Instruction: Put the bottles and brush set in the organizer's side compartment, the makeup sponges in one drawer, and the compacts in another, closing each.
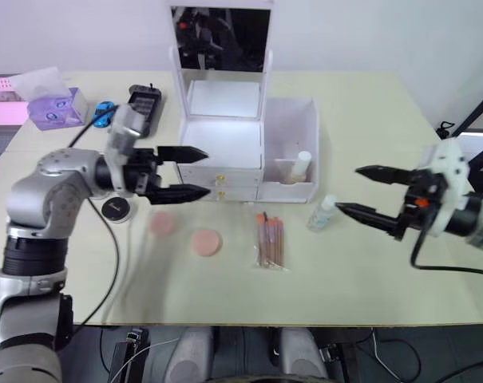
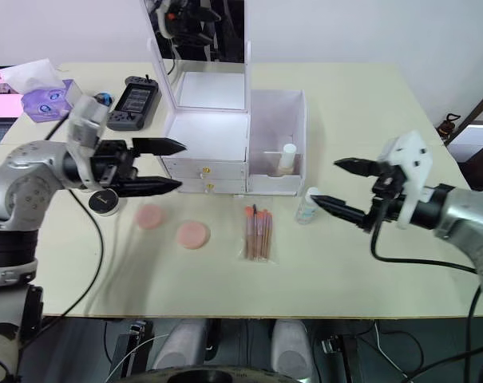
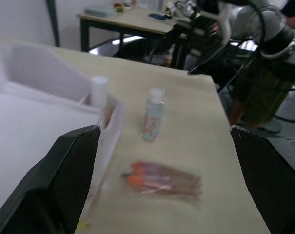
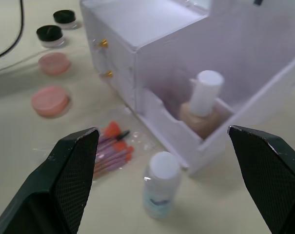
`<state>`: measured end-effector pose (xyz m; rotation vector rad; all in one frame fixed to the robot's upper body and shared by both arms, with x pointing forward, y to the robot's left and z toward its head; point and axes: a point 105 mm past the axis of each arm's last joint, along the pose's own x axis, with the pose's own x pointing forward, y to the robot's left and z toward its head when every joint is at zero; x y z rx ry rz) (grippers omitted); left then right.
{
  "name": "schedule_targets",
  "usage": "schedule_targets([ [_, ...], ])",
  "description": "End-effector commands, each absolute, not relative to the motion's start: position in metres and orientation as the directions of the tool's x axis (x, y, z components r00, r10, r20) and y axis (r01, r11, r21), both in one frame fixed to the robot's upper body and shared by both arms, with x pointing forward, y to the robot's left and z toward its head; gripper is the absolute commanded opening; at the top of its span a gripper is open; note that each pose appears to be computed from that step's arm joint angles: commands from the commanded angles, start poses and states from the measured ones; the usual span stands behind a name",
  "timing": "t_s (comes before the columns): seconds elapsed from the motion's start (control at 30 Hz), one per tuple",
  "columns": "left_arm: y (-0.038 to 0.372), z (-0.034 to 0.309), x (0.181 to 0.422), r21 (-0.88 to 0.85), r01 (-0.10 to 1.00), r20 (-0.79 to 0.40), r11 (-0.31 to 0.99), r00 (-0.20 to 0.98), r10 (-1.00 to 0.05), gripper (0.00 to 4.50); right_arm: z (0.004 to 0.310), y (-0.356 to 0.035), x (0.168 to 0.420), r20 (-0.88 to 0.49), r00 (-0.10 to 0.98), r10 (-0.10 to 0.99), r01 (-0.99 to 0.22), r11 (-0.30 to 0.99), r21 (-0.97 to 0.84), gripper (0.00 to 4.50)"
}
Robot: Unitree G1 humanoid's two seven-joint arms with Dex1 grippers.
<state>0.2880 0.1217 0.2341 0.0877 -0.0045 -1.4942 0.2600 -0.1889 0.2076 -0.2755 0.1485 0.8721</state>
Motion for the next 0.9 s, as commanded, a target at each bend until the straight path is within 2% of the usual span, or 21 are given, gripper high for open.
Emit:
schedule_targets([
  [0.03, 0.113, 0.241, 0.279, 0.096, 0.994, -0.053, 0.047, 0.053, -0.997, 4.50, 0.207, -0.181, 0.260, -0.240, 0.643, 0.728, -0.766, 0.604, -0.219, 4.45],
  [0.17, 0.107, 0.238, 0.276, 0.103, 0.994, -0.081, 0.029, 0.038, -0.996, 4.50, 0.196, -0.181, 0.265, -0.262, 0.654, 0.709, -0.756, 0.623, -0.200, 4.45],
  [0.27, 0.106, 0.235, 0.277, 0.108, 0.994, -0.091, 0.033, 0.043, -0.995, 4.50, 0.188, -0.183, 0.269, -0.280, 0.664, 0.694, -0.747, 0.633, -0.202, 3.58],
  [0.33, 0.105, 0.236, 0.276, 0.095, 0.995, -0.076, 0.030, 0.037, -0.996, 4.50, 0.185, -0.182, 0.271, -0.285, 0.666, 0.690, -0.745, 0.634, -0.206, 2.62],
  [0.7, 0.103, 0.235, 0.275, 0.094, 0.995, -0.071, 0.025, 0.032, -0.997, 4.50, 0.180, -0.187, 0.283, -0.273, 0.701, 0.659, -0.713, 0.666, -0.221, 2.62],
  [0.9, 0.104, 0.235, 0.275, 0.097, 0.995, -0.071, 0.031, 0.038, -0.997, 4.50, 0.190, -0.184, 0.280, -0.238, 0.693, 0.680, -0.721, 0.660, -0.213, 2.62],
])
